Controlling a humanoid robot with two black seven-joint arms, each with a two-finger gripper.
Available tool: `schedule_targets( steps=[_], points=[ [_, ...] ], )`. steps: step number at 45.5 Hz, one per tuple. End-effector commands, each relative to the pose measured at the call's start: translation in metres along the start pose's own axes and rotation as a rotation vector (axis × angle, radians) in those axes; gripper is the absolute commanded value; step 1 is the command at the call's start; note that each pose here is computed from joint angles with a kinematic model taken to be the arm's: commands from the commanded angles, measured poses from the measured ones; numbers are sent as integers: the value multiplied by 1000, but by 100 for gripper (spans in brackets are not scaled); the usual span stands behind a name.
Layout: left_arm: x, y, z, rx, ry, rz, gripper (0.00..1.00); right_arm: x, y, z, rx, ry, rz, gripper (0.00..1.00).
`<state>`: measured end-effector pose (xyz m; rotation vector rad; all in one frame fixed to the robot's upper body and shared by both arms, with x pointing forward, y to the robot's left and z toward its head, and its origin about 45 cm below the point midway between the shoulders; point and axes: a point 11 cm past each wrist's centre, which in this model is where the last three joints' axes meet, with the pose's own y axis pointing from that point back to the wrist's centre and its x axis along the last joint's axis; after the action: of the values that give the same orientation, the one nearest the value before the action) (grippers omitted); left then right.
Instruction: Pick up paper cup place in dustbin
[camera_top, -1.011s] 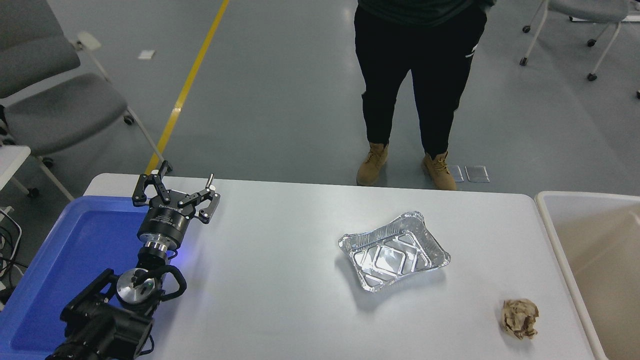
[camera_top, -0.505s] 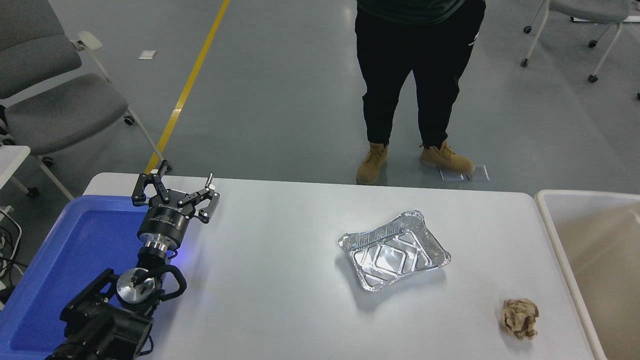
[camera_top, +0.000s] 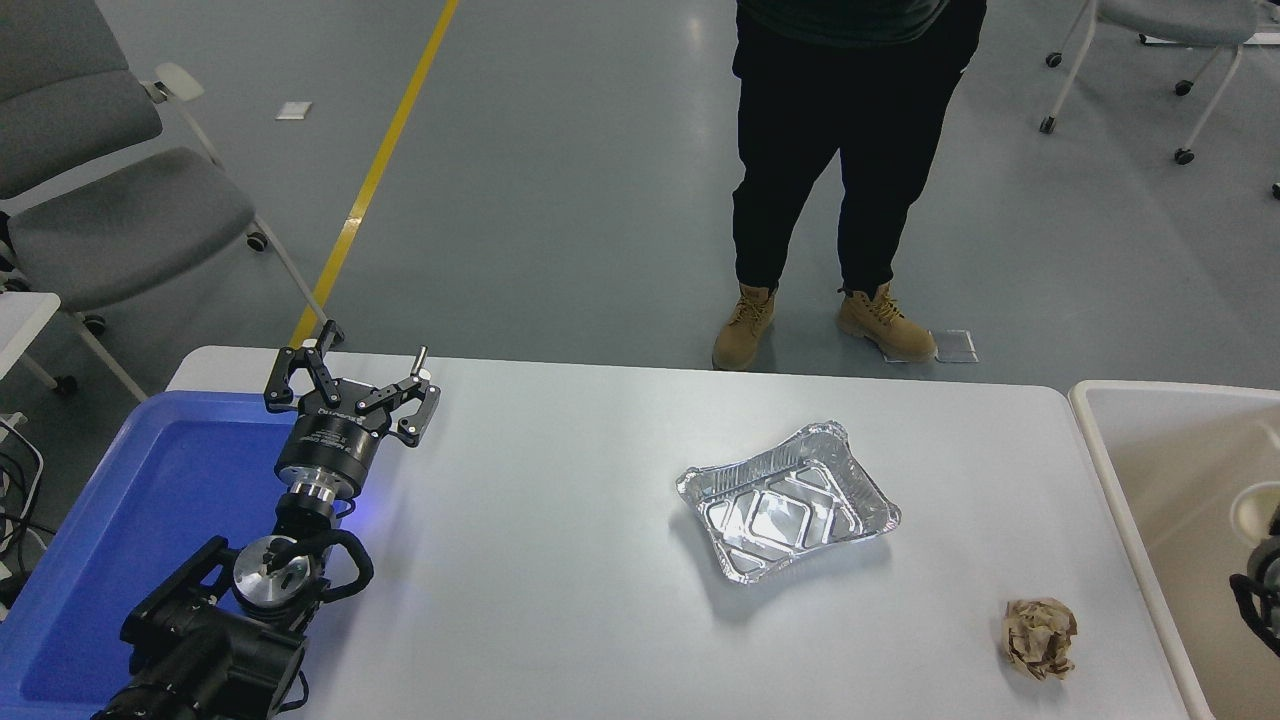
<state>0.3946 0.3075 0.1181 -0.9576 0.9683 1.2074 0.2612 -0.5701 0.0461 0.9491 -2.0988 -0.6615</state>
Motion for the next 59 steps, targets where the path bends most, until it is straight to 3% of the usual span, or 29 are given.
schedule_targets(
  steps=[1, 16, 29, 35, 45, 59],
  points=[
    [0, 0, 0, 0, 0, 0, 99, 0, -1, 12, -18, -22, 5, 100],
    [0, 0, 0, 1, -1, 0, 99, 19, 0, -9, 22, -15, 25, 100],
    [0, 0, 0, 1, -1, 0, 99, 2, 10, -83, 146, -24, -19, 100],
    [0, 0, 0, 1, -1, 0, 99, 7, 20, -126, 222, 118, -31, 100],
    [0, 0, 0, 1, -1, 0, 99, -3, 65, -195, 354, 256, -185, 100],
    [0, 0, 0, 2, -1, 0, 99, -41, 154, -257, 624, 704, -295, 100]
  ],
)
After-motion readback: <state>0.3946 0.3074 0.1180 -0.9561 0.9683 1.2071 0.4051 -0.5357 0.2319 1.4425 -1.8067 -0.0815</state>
